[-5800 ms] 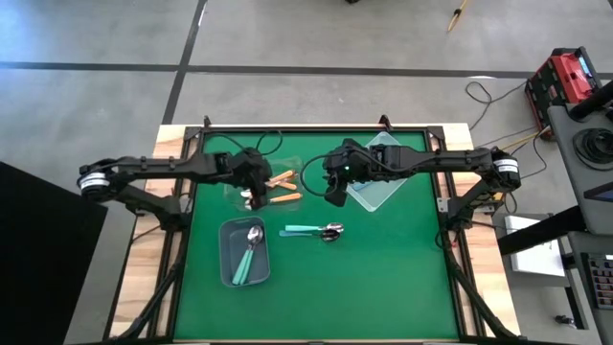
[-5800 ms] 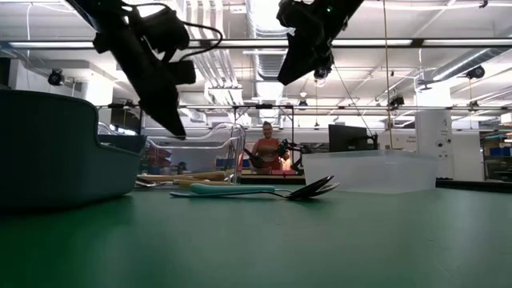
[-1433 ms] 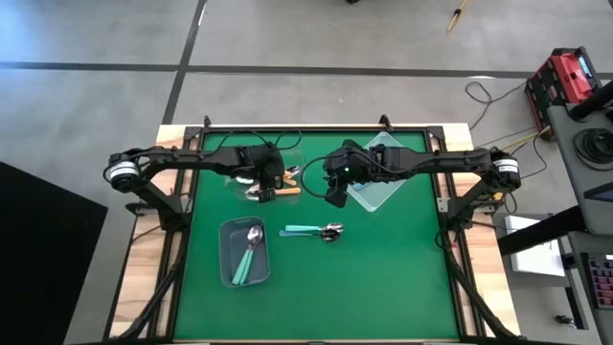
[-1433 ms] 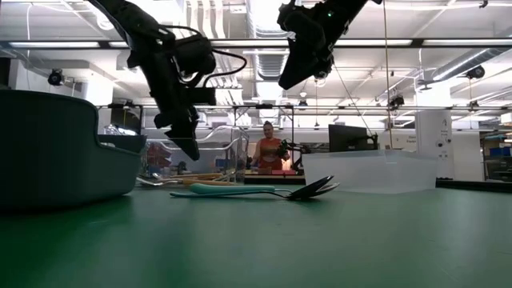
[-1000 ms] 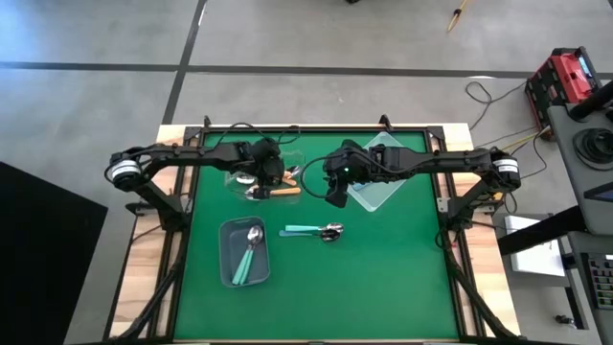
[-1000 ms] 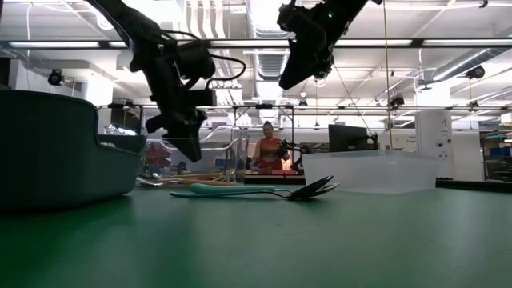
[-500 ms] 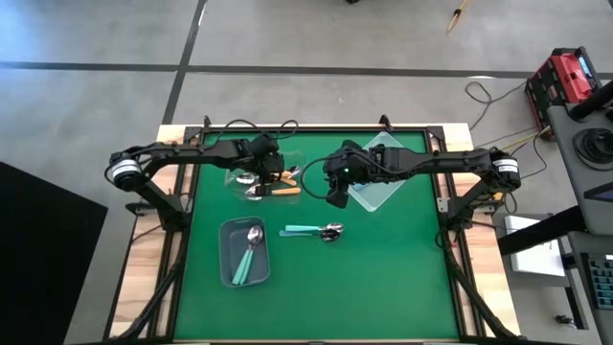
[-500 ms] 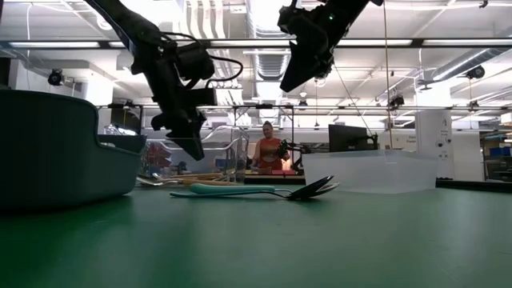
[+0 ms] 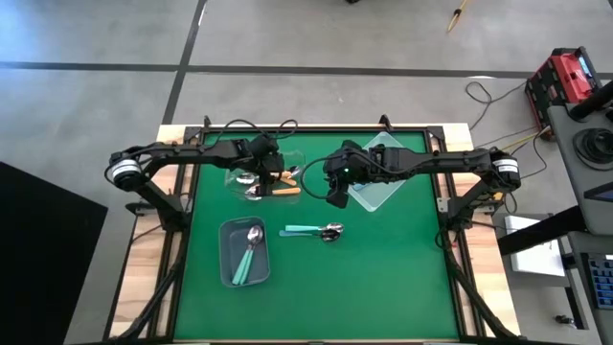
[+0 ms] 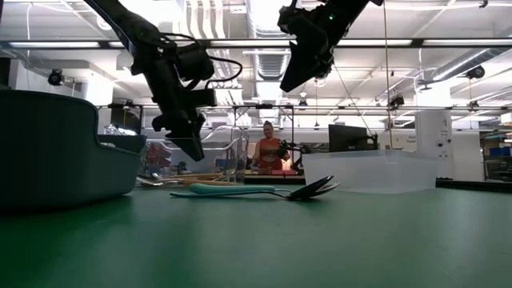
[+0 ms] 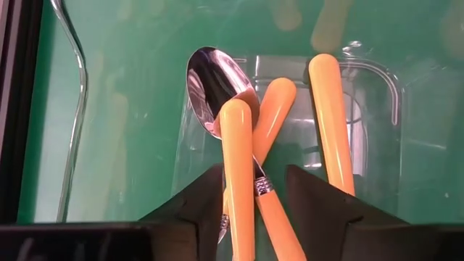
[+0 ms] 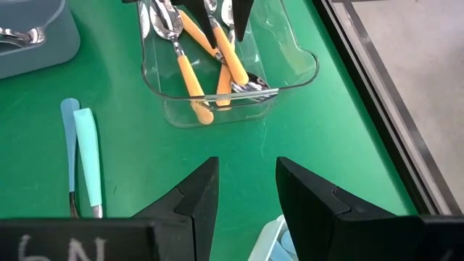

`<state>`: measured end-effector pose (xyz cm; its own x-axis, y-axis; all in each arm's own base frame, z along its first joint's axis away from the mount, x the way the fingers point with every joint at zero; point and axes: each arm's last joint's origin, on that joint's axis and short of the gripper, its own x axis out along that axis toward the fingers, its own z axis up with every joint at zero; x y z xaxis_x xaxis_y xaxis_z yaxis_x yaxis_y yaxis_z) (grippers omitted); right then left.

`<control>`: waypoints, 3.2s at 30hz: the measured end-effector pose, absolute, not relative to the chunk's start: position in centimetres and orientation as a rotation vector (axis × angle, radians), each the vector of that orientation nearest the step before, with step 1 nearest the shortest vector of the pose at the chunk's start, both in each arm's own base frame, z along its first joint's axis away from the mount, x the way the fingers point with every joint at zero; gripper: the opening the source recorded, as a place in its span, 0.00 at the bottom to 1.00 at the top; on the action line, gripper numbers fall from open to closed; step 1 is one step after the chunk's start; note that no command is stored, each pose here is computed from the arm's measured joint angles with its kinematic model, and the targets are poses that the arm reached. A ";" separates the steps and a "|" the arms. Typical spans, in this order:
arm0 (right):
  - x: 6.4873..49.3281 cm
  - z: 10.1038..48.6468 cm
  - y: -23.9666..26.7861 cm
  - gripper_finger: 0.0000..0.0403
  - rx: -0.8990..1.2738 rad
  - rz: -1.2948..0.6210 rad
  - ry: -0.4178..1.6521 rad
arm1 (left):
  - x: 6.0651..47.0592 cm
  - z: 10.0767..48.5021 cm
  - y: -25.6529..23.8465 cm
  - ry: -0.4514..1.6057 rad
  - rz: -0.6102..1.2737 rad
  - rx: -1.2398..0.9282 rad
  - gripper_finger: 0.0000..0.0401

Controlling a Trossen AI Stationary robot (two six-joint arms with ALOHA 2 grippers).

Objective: Sort silverware by color (type)
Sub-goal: Put the light blue spoon into the gray bin

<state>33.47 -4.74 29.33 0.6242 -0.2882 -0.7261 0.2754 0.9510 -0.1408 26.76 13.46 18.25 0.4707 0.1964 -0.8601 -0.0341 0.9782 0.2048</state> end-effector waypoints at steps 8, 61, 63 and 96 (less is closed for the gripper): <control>33.5 29.4 -4.7 0.32 -0.016 -0.324 0.831 | 26.7 18.0 13.4 1.069 0.144 0.169 0.36; 33.8 29.6 -4.8 0.32 -0.025 -0.321 0.795 | 26.2 17.8 13.2 0.977 0.179 0.118 0.35; 33.8 29.6 -4.8 0.32 -0.007 -0.328 0.792 | 26.1 18.6 13.2 0.949 0.186 0.125 0.35; 36.0 28.2 3.9 0.32 0.144 -0.194 0.763 | 21.5 24.7 0.7 0.384 0.106 -0.051 0.35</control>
